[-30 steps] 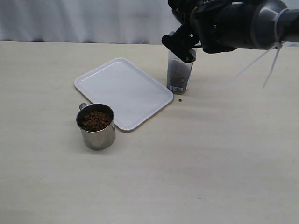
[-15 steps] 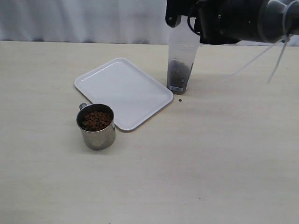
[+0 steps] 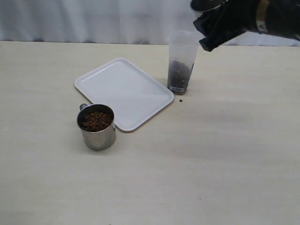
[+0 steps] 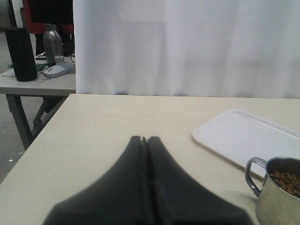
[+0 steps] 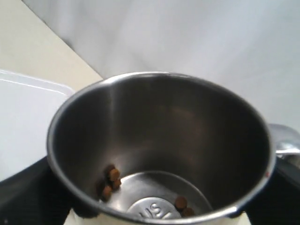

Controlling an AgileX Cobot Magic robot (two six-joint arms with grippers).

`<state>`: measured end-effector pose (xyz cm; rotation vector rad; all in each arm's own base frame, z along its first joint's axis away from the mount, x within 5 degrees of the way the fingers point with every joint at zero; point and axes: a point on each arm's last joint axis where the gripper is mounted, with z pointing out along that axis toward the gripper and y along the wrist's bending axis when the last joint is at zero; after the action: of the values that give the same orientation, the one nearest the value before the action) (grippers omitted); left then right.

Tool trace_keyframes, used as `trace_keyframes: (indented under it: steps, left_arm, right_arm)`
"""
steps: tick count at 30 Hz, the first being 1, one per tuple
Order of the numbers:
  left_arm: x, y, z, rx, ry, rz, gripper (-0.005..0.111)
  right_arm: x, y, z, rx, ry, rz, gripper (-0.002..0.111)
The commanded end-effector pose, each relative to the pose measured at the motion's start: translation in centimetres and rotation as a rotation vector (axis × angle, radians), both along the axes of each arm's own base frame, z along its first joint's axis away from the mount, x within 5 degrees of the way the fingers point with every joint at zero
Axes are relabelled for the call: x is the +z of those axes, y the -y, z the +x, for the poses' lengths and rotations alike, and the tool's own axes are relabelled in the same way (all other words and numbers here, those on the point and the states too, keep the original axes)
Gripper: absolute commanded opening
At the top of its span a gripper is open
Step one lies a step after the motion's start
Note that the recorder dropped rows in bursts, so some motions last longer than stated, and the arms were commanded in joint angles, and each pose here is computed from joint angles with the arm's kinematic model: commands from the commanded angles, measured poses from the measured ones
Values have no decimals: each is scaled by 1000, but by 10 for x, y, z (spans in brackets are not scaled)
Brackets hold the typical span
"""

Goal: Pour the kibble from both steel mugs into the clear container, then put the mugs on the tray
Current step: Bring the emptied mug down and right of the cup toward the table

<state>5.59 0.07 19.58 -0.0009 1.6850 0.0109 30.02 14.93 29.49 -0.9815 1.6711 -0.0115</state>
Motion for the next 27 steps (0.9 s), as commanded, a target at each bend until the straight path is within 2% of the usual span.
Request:
trace_keyframes:
  steps: [1, 7, 12, 14, 17, 21, 24, 27]
  left_arm:
    - [0, 0, 0, 4, 5, 2, 0]
    - [0, 0, 0, 4, 5, 2, 0]
    - [0, 0, 0, 4, 5, 2, 0]
    - [0, 0, 0, 4, 5, 2, 0]
    - [0, 0, 0, 4, 5, 2, 0]
    - [0, 0, 0, 4, 5, 2, 0]
    - [0, 0, 0, 4, 5, 2, 0]
    - [0, 0, 0, 4, 5, 5, 0]
  right_arm:
    - [-21, 15, -49, 223, -3, 213, 5]
    - [-76, 25, -85, 296, -134, 206, 5]
    - [-101, 29, -116, 394, -102, 226, 5]
    - [-107, 30, -130, 472, -14, 187, 5]
    - [-113, 38, -131, 350, 14, 226, 4]
    - [-125, 41, -128, 328, 2, 176, 4]
    - [-135, 53, -116, 247, -22, 201, 4]
    - [-142, 65, -111, 285, -31, 270, 4]
